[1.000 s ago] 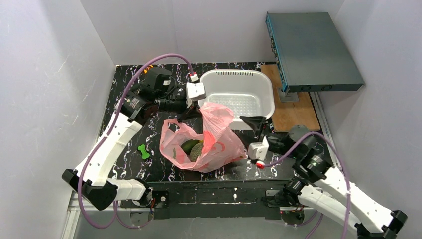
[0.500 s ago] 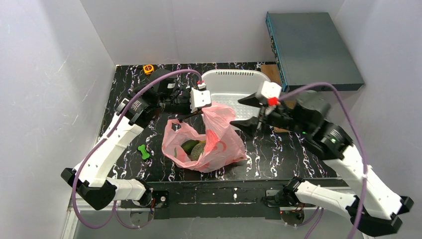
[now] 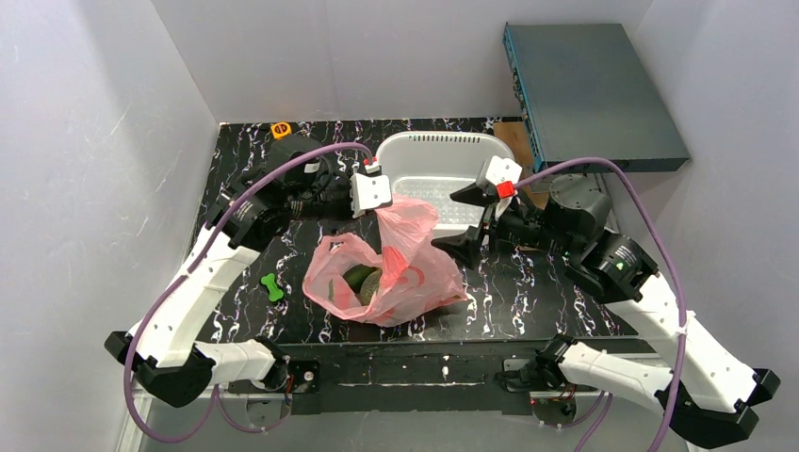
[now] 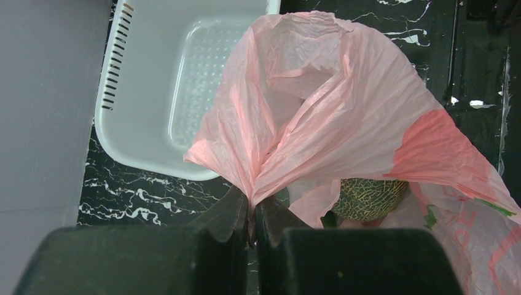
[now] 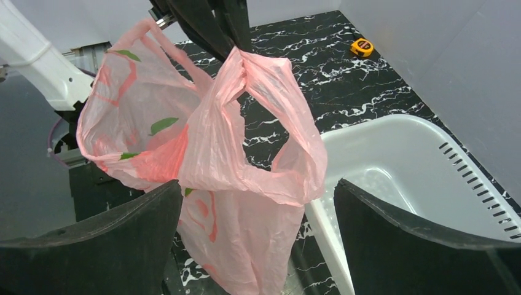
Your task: Place the fake fruits into the plastic bag and tie a complex knot
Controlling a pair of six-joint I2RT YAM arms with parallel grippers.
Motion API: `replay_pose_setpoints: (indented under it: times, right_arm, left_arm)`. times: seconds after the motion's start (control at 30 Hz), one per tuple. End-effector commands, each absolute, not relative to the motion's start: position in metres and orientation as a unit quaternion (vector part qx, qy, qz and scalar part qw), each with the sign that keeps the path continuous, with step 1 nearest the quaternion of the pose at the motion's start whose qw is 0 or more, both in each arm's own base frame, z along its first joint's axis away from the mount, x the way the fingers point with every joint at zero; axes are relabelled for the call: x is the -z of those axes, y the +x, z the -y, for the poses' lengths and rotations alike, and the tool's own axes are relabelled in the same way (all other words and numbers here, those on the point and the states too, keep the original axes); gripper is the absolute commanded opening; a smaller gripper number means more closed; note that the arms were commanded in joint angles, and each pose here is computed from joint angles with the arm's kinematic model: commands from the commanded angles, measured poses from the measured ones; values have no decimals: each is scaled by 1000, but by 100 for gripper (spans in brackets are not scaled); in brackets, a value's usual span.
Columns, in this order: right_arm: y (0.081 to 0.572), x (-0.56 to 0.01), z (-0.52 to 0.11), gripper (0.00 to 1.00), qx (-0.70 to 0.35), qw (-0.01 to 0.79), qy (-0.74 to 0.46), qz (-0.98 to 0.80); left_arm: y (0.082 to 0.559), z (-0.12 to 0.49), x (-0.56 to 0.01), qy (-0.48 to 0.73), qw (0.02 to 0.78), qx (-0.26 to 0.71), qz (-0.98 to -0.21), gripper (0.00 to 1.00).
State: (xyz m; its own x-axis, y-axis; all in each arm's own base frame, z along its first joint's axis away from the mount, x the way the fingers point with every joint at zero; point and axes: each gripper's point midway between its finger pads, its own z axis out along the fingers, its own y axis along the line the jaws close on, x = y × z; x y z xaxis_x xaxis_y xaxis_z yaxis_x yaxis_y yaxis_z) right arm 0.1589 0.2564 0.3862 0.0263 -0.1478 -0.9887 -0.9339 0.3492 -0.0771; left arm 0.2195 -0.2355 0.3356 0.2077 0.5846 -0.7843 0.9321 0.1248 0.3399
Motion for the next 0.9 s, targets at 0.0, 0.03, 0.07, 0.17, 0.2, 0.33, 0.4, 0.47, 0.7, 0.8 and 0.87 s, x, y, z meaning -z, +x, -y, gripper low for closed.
replay_pose_setpoints:
  times: [0.0,0.03,0.07,0.17,0.2,0.33,0.4,0.47,0.7,0.8,0.87]
  right_arm:
    - [168,-399,-267,98,-352,577,-452,-583]
    - [169,-402,-271,99,-355,575,-457,-579]
    - [170,-402,-275,98,-359,571,-462,-576]
    - [175,-413,-291,98,-368,577,-469,-558]
    - [178,-417,-296,98,-369,581,-469,-553]
    - [187,-420,-318,98,-367,585,-484,-537]
    - [190,-413,-329,98,-364,579,-498,-533]
    - [191,-402,-338,98,-370,563,-508,-536]
    - [193,-352,-342,79,-360,520,-531,-565]
    - [190,-339,-337,49,-352,515,-541,-564]
    - [185,-333,-333,35,-350,510,-549,-562]
  left_arm:
    - [211,234,-341,636,458,199,-588,0]
    - [211,234,-342,636,459,200,-587,0]
    - [210,235,-343,636,460,202,-586,0]
    - [209,238,-346,637,462,210,-580,0]
    - [209,239,-346,636,463,212,-580,0]
    - [209,242,-350,634,466,218,-577,0]
    - [210,244,-351,633,467,221,-577,0]
    - [212,245,-353,631,469,221,-577,0]
    - [215,247,-365,621,478,222,-580,0]
    - [217,245,-375,605,485,219,-592,0]
    - [217,242,-380,591,486,220,-604,0]
